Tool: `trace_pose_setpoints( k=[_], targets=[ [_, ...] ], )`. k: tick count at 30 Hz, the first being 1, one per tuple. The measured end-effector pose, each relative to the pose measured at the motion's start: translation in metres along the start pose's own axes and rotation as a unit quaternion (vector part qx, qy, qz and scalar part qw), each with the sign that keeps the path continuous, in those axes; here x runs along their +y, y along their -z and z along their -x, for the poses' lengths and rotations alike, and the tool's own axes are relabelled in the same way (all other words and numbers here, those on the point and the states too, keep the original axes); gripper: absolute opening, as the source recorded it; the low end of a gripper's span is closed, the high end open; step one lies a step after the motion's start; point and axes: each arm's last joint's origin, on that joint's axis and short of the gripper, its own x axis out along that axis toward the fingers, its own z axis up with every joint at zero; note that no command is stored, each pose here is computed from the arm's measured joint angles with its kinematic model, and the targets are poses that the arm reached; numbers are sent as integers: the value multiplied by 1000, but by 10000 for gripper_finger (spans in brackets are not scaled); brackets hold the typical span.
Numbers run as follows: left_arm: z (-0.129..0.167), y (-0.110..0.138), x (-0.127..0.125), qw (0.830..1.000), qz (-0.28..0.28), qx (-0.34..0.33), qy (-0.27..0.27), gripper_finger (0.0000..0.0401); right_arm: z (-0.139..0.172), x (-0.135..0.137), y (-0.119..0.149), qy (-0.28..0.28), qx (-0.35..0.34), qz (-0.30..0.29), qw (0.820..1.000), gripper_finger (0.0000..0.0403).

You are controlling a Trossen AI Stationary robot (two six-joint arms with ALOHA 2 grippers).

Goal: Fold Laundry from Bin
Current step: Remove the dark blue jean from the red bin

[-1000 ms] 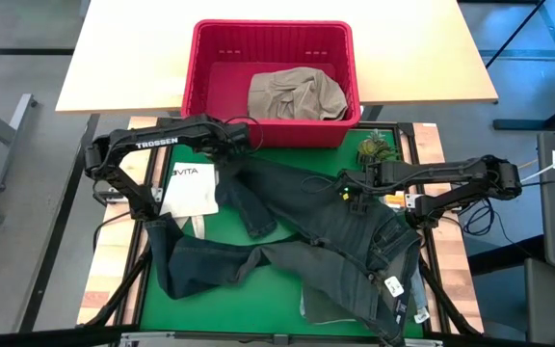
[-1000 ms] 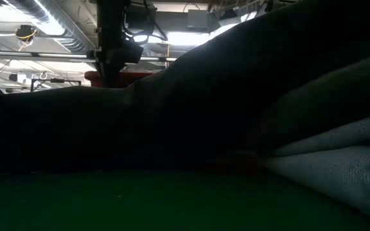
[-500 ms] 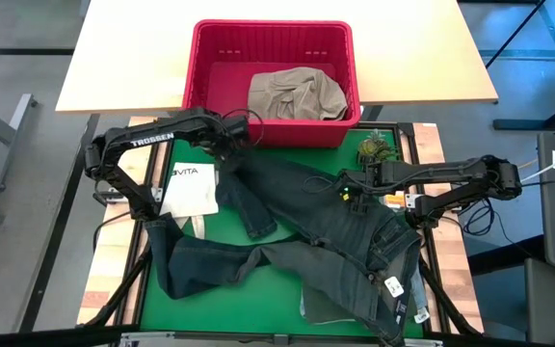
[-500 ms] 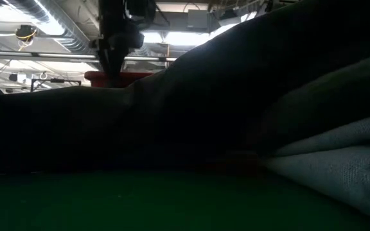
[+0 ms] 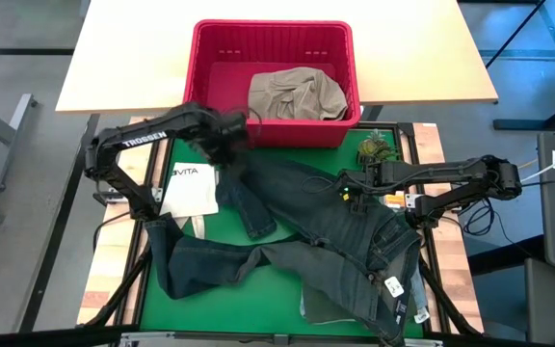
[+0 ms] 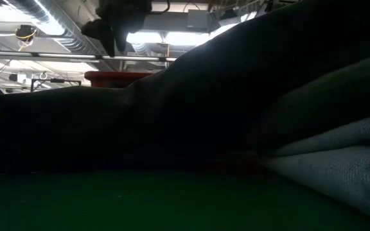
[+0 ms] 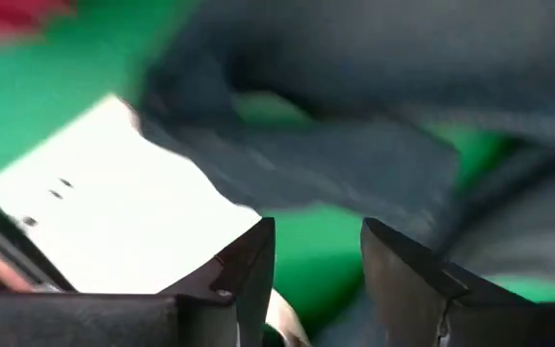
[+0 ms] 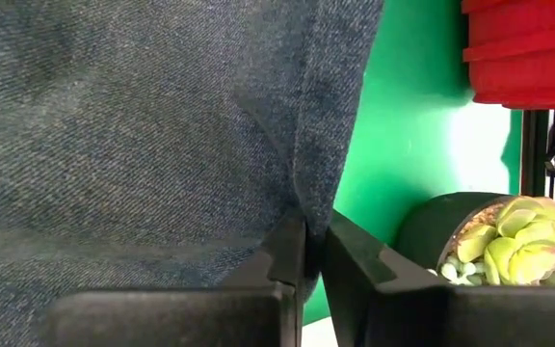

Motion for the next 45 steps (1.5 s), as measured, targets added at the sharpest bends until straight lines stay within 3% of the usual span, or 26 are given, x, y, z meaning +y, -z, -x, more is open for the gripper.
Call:
trace_pose_setpoints(
  k=[5,15,26,45],
  targets=[
    [-17,28,-24,999,8,43,4,148,0,0,0,0,0,0,1000,33],
    [-78,67,-60,999,18,-4,27,149,0,0,0,0,0,0,1000,33],
    [-130,95,-57,998,52,-13,18,149,0,0,0,0,0,0,1000,33],
    [-173,103,-50,990,85,-68,87,149,0,0,0,0,0,0,1000,33]
  ],
)
